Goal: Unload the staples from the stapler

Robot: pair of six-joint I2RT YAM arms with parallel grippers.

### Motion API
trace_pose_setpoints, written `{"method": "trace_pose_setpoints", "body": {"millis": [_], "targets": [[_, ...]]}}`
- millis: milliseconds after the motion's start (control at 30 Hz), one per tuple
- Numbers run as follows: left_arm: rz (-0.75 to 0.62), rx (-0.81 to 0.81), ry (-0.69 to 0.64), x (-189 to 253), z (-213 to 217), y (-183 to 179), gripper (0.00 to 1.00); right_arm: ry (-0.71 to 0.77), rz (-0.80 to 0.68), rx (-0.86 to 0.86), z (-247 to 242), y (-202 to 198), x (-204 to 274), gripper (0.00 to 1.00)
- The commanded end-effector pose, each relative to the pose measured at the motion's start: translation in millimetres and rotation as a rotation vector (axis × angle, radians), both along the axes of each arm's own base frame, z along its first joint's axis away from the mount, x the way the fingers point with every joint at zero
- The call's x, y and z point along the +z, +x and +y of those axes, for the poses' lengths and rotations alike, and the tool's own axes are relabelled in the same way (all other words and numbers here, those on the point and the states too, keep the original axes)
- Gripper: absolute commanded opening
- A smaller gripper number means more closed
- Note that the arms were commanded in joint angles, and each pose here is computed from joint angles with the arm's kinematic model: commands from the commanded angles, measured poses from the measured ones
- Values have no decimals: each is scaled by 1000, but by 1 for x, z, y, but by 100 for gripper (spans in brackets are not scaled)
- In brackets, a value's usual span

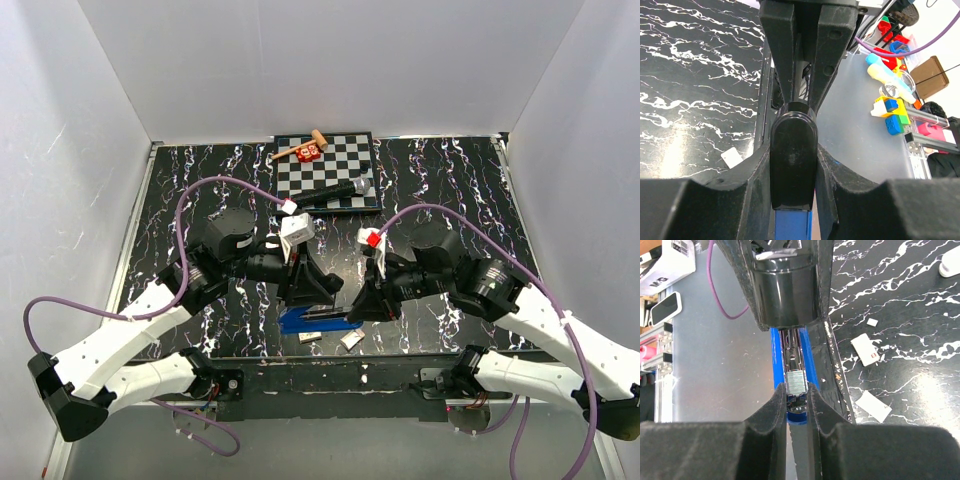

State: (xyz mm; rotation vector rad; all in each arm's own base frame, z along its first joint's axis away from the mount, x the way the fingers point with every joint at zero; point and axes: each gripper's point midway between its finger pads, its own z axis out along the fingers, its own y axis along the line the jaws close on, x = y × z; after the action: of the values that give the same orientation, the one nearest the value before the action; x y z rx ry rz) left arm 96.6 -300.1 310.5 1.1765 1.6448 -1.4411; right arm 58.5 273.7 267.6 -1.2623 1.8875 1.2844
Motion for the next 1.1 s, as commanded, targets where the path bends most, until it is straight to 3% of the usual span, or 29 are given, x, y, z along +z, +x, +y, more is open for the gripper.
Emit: {"method": "trace_pose_setpoints", "body": {"millis": [0,433,867,933,1067], "targets": [[-170,57,-162,59,0,11,0,-44,-27,-85,-4,12,5,9],[-169,87,-128,44,0,18,0,-55,-142,-227,-18,37,33,34],[-163,144,-103,38,-1,29,0,-5,-201,-312,-27,47,72,37],[-158,167,-98,38,-2,34,0,14,-205,-352,-26,53,79,31],[-153,203,-82,34,-4,42,0,24,-201,-442,-23,70,83,3]]}}
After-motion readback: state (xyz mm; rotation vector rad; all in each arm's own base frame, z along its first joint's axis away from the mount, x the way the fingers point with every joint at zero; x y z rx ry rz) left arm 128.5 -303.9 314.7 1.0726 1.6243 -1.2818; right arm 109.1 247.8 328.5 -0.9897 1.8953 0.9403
